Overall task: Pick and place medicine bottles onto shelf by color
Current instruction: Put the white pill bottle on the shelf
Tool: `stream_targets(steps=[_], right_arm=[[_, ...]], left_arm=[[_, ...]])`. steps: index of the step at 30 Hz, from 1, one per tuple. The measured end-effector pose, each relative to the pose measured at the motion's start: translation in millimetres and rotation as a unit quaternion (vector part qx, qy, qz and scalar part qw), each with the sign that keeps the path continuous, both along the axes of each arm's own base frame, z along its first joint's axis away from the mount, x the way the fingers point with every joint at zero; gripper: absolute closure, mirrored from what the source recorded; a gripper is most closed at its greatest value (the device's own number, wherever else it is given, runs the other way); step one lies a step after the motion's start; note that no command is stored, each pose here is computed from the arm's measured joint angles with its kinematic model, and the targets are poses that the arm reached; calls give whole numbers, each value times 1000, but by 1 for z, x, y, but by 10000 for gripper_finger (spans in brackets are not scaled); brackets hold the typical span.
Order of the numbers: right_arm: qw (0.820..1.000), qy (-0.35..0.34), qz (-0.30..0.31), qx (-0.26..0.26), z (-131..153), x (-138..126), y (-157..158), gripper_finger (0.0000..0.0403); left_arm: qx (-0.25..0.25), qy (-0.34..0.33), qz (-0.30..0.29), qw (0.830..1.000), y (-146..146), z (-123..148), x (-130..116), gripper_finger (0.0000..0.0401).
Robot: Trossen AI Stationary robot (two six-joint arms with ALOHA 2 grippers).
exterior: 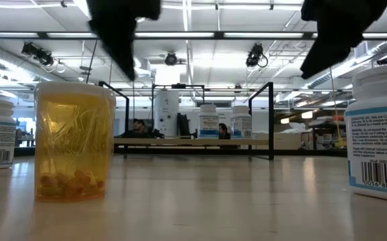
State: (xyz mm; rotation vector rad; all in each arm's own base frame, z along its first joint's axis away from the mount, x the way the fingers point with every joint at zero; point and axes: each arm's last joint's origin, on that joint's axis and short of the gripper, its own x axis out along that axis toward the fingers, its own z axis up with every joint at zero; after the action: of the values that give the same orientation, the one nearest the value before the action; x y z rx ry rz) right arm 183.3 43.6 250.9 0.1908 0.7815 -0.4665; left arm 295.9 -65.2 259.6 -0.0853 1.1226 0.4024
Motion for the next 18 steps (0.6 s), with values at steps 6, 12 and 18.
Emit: stream_targets(steps=[6,12,18], right_arm=[[999,2,-11,41,-23,-2,1,136],[1000,13,19,16,-24,-2,1,136],[1000,4,27,13,-22,0,1,136]], left_arm=[[-28,43,78,996,-12,-33,-39,185],[-37,86,75,993,-24,-47,-58,118],[-64,106,52,991,-35,-40,-62,66]])
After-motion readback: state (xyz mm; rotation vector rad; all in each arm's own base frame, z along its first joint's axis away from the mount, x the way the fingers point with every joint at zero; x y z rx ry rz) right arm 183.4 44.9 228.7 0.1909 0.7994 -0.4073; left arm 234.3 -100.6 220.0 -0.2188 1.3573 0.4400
